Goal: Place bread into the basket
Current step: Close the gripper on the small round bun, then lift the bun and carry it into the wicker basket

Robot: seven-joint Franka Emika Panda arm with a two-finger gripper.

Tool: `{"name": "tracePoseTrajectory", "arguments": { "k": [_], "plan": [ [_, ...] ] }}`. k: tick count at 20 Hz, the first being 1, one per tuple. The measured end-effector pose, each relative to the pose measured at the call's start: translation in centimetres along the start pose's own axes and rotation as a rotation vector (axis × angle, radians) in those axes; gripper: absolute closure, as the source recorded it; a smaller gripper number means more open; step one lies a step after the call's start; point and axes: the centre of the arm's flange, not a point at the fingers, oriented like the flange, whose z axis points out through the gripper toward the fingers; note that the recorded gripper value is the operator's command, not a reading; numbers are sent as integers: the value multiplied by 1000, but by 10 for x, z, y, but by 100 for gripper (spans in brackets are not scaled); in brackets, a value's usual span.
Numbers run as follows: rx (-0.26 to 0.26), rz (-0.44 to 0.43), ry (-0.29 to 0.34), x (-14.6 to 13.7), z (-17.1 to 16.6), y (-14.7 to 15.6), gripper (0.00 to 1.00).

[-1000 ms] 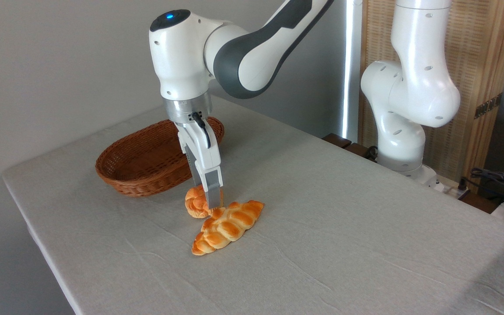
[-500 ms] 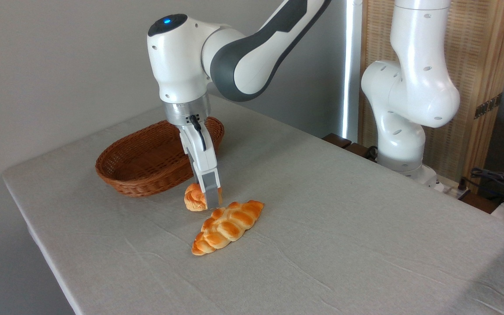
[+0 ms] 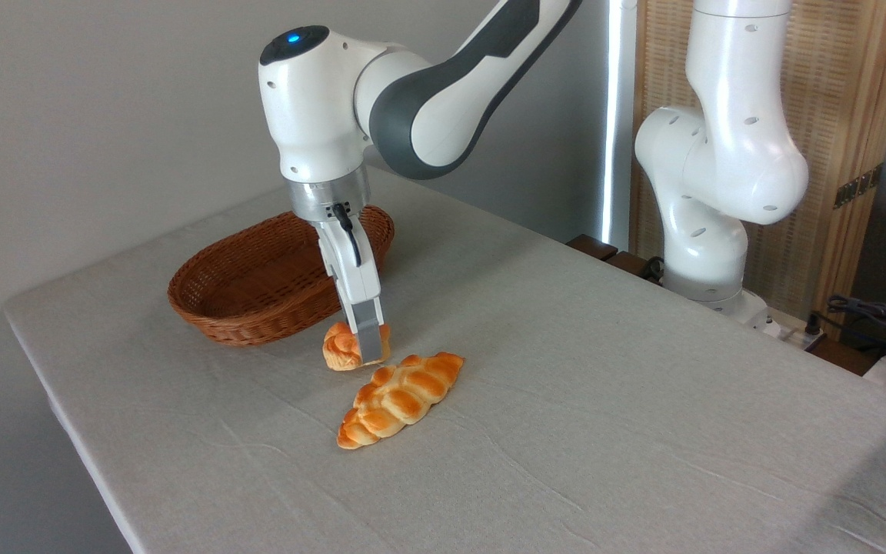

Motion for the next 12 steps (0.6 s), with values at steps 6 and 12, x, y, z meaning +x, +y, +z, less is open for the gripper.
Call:
{"name": "tracePoseTrajectory", "arguments": {
  "k": [6,12],
  "plan": [
    [7,-4,7,-1,-5,-2,67],
    [27,-3,23,-1,-18,-1,61]
  ]
}}
